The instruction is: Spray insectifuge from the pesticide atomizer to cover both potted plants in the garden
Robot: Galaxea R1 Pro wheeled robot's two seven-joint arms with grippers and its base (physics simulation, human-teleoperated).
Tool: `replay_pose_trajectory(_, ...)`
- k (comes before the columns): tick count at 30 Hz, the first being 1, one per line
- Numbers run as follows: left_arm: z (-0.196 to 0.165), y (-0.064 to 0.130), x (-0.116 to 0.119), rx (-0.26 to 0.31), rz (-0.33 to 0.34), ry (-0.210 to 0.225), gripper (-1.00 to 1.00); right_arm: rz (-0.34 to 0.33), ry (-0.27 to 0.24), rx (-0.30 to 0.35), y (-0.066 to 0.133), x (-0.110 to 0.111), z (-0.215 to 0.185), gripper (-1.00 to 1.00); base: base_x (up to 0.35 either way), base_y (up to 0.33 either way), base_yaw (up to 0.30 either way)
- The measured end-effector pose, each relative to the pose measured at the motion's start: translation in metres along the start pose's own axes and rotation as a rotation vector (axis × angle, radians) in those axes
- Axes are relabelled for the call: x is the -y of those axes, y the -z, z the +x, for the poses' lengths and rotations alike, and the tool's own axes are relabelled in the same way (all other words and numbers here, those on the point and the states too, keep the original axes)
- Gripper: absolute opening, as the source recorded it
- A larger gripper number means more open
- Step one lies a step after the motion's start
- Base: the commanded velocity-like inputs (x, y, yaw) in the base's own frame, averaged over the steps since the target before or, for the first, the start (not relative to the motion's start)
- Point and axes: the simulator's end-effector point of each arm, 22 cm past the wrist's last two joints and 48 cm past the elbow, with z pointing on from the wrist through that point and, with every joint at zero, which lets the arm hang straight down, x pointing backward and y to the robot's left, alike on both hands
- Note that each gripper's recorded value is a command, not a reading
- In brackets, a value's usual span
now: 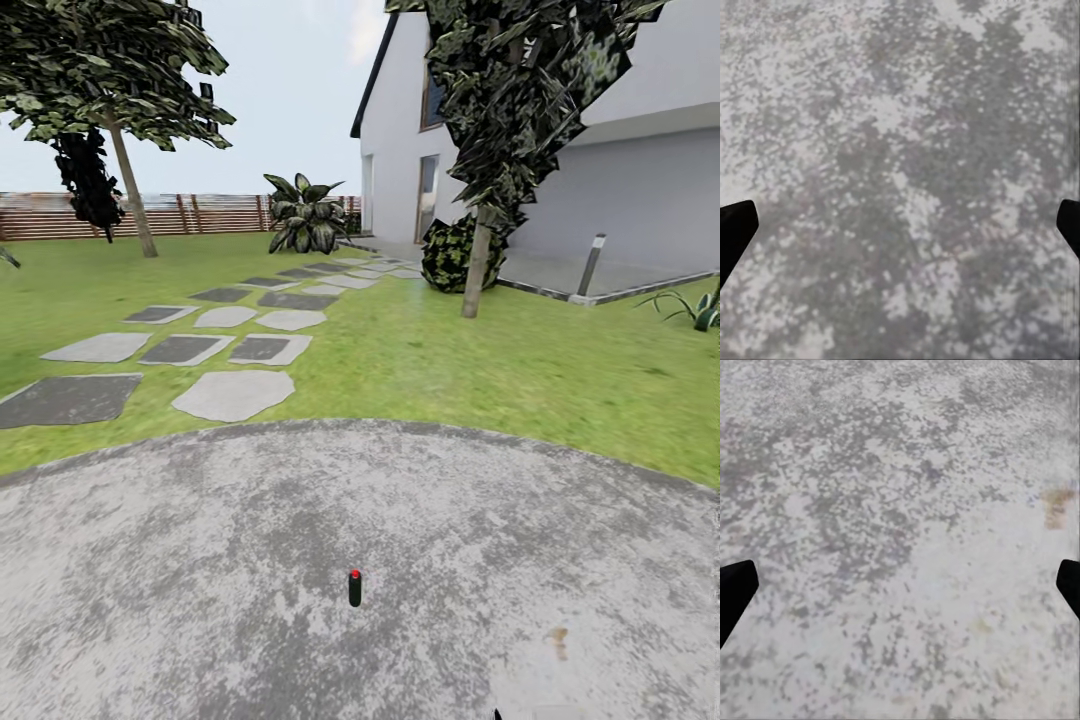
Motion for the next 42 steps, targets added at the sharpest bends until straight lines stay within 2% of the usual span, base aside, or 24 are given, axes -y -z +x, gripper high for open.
replay_pose_trajectory(12,0.000,0.000,-0.004,0.000,-0.006,-0.002,1.00,-0.009,-0.009,0.000,0.000,-0.010,0.000,1.00,0.060,-0.231,0.226)
replay_pose_trajectory(42,0.000,0.000,-0.006,0.000,-0.012,-0.003,1.00,-0.011,-0.008,0.000,0.000,-0.011,0.000,1.00,0.255,-0.153,0.279)
